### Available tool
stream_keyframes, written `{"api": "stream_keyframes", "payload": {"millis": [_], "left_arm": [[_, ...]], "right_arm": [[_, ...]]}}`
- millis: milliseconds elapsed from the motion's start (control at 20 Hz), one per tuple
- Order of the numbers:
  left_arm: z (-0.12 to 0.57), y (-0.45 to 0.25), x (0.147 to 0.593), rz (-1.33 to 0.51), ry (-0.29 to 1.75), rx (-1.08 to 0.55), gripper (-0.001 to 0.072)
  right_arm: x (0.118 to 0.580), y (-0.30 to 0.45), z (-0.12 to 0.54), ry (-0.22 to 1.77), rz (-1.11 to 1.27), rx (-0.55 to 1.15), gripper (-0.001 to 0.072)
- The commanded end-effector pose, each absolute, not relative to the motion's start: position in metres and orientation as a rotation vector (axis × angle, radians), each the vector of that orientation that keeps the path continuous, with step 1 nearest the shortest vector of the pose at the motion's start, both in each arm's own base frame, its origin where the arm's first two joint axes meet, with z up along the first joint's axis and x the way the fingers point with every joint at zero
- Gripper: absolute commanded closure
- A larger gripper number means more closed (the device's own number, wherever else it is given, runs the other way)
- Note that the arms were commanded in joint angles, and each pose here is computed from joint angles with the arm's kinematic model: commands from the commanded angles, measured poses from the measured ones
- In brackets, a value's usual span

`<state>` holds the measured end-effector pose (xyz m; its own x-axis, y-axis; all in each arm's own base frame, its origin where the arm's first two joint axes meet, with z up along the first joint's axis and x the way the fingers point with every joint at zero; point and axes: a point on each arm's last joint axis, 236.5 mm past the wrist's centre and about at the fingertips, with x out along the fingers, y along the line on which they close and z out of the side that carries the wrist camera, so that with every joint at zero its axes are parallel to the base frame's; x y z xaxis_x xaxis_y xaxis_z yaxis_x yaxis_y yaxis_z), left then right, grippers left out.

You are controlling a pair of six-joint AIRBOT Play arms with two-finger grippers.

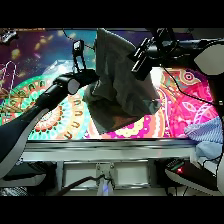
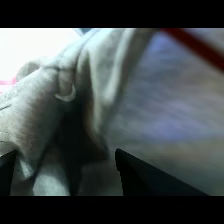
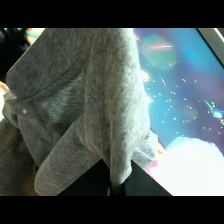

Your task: Fold the clothes and pants, and hang the long-sleeved shirts on hangers.

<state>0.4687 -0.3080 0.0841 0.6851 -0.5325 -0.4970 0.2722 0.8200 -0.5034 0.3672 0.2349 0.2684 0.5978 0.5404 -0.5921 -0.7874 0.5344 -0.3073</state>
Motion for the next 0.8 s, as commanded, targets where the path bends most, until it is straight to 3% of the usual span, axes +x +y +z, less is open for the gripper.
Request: {"api": "stream_keyframes", "payload": {"millis": [0,50,100,250,400,450,550,750], "left_arm": [[0.08,-0.321,0.478,-0.455,0.653,-0.522,0.0002],[0.083,-0.319,0.481,-0.45,0.639,-0.538,0.0049],[0.085,-0.317,0.484,-0.446,0.628,-0.54,0.0145],[0.088,-0.301,0.496,-0.416,0.601,-0.554,0.0266],[0.09,-0.283,0.507,-0.372,0.588,-0.6,0.0309],[0.09,-0.278,0.51,-0.359,0.588,-0.615,0.0404],[0.088,-0.268,0.514,-0.342,0.592,-0.617,0.0689],[0.083,-0.252,0.51,-0.337,0.636,-0.532,0.0686]], "right_arm": [[0.365,0.237,0.269,0.475,0.825,-0.556,0.0674],[0.365,0.237,0.268,0.478,0.826,-0.556,0.0674],[0.364,0.237,0.268,0.48,0.827,-0.557,0.0674],[0.361,0.236,0.264,0.499,0.836,-0.56,0.0674],[0.361,0.236,0.264,0.499,0.838,-0.558,0.0674],[0.361,0.236,0.264,0.499,0.838,-0.559,0.0674],[0.361,0.236,0.264,0.499,0.837,-0.561,0.0674],[0.363,0.233,0.263,0.501,0.823,-0.573,0.0674]]}}
